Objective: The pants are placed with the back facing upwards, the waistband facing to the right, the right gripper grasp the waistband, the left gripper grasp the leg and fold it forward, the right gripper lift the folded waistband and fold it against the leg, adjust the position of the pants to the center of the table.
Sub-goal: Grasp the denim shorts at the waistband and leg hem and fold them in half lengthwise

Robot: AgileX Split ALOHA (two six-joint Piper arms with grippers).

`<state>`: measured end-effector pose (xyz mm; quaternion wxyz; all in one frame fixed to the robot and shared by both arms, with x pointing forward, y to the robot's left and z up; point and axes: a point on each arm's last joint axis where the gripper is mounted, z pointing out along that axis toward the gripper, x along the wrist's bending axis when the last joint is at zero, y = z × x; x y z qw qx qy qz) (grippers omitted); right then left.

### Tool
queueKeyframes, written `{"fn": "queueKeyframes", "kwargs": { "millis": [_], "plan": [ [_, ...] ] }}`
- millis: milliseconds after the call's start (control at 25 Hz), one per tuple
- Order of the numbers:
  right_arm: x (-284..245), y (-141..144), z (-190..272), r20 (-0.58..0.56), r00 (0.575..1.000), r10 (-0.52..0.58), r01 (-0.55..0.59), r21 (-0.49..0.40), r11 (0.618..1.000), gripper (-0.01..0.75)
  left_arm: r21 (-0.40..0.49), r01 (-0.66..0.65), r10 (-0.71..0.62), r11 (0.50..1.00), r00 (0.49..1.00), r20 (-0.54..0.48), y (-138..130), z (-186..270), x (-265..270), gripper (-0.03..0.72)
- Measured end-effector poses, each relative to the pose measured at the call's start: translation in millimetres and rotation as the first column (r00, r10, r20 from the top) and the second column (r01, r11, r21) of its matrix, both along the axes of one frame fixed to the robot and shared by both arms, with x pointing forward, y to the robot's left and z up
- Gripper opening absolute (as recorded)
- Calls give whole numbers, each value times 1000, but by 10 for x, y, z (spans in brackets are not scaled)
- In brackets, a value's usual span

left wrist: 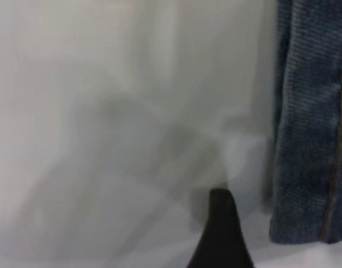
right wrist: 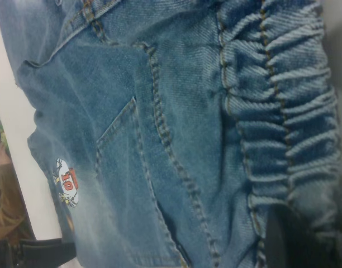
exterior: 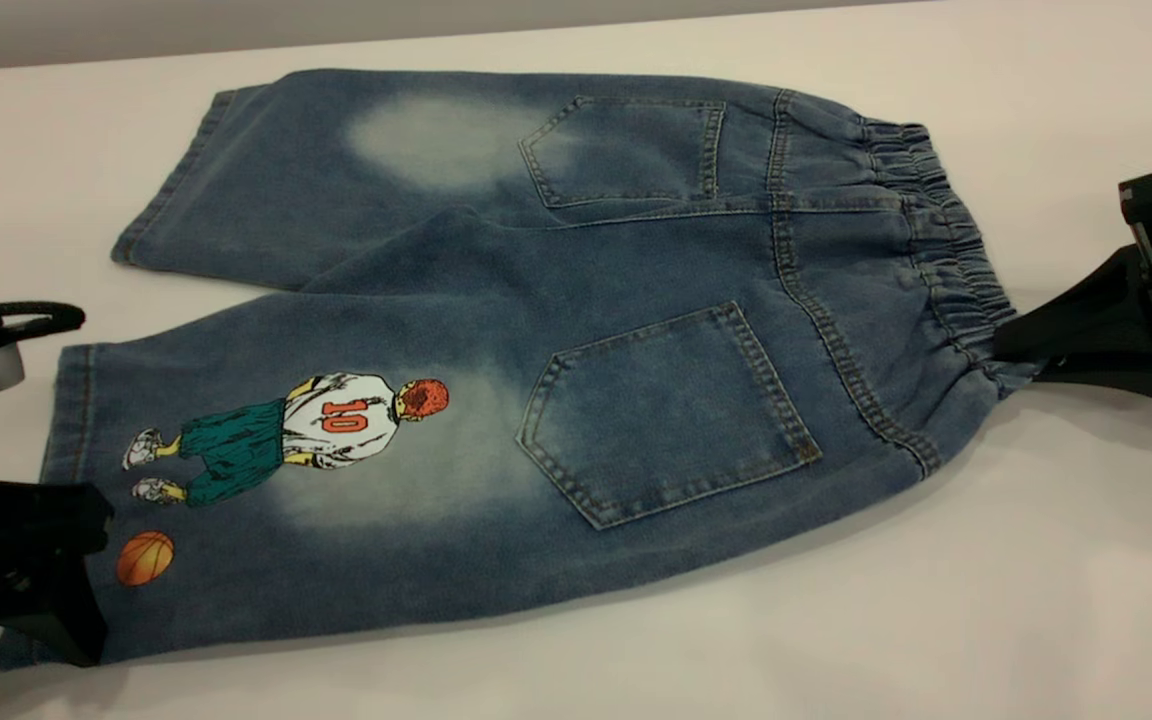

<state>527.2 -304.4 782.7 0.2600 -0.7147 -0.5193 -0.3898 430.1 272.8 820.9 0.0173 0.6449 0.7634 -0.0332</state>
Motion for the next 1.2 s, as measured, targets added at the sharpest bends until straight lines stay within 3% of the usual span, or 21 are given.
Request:
{"fn": "queueKeyframes", "kwargs": {
  "millis": [120, 240, 480, 600, 1200],
  "plan": [
    [0, 0, 0, 0, 1000, 0, 0, 0, 1000, 28, 4, -4, 4, 1000, 1000, 6, 4, -15, 7, 484],
    [-1, 0, 0, 0, 1000, 1, -1, 0, 1000, 28, 14, -10, 10, 1000, 999, 49, 13, -15, 46, 414],
    [-2, 5, 6, 2, 1000, 4, -4, 7, 1000, 28, 24, -12, 10, 1000, 996, 88, 23, -17, 81, 176],
    [-1, 6, 8, 3, 1000, 4, -4, 10, 1000, 28, 23, -15, 13, 1000, 996, 84, 21, -19, 81, 101],
    [48, 9, 174, 63, 998, 14, -15, 26, 1000, 28, -14, 30, -28, 999, 992, 126, -19, 236, 153, 88]
  ]
}}
